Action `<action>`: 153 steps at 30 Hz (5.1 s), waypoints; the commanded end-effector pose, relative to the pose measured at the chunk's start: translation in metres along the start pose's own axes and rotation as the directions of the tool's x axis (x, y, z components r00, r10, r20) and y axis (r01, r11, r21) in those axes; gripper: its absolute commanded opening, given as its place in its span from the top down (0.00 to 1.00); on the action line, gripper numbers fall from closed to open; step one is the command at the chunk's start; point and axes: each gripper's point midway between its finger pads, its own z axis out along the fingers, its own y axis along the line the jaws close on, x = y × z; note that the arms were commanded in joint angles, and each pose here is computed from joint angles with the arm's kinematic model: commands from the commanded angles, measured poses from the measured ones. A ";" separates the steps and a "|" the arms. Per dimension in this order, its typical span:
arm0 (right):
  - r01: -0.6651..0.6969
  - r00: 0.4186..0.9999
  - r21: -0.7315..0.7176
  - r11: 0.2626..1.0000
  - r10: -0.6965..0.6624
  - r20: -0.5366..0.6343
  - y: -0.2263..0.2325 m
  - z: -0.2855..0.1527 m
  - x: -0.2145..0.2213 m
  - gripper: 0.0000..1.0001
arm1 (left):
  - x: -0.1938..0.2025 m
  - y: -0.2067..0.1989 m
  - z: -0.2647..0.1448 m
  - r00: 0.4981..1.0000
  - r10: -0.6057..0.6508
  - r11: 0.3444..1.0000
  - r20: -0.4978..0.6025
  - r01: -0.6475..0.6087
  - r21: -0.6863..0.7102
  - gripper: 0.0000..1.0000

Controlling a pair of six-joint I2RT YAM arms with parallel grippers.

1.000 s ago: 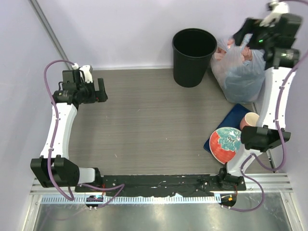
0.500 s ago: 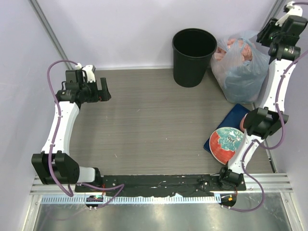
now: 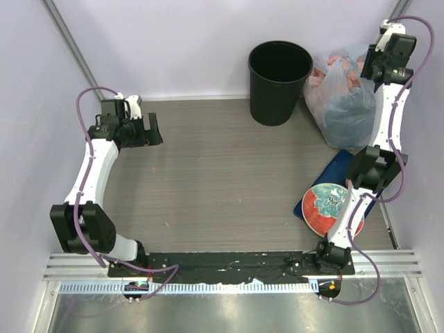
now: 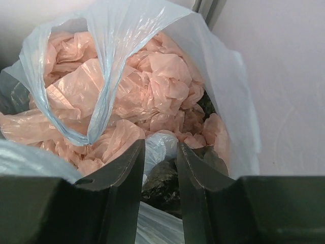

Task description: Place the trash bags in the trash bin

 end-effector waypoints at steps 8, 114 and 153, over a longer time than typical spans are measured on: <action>0.032 0.997 0.083 0.996 -0.038 0.073 -0.009 0.039 -0.005 0.62 | -0.022 -0.007 -0.001 0.999 0.013 1.000 0.050 -0.014 0.026 0.00; -0.019 0.983 -0.958 0.285 0.179 0.034 0.431 -0.332 0.006 0.99 | -0.032 -0.182 -0.082 0.576 0.580 0.699 0.576 -0.715 0.012 0.44; -0.227 0.973 -0.941 0.252 0.014 -0.231 0.437 -0.289 0.093 0.17 | -0.062 -0.158 -0.080 0.895 -0.105 0.851 0.434 -0.145 0.505 1.00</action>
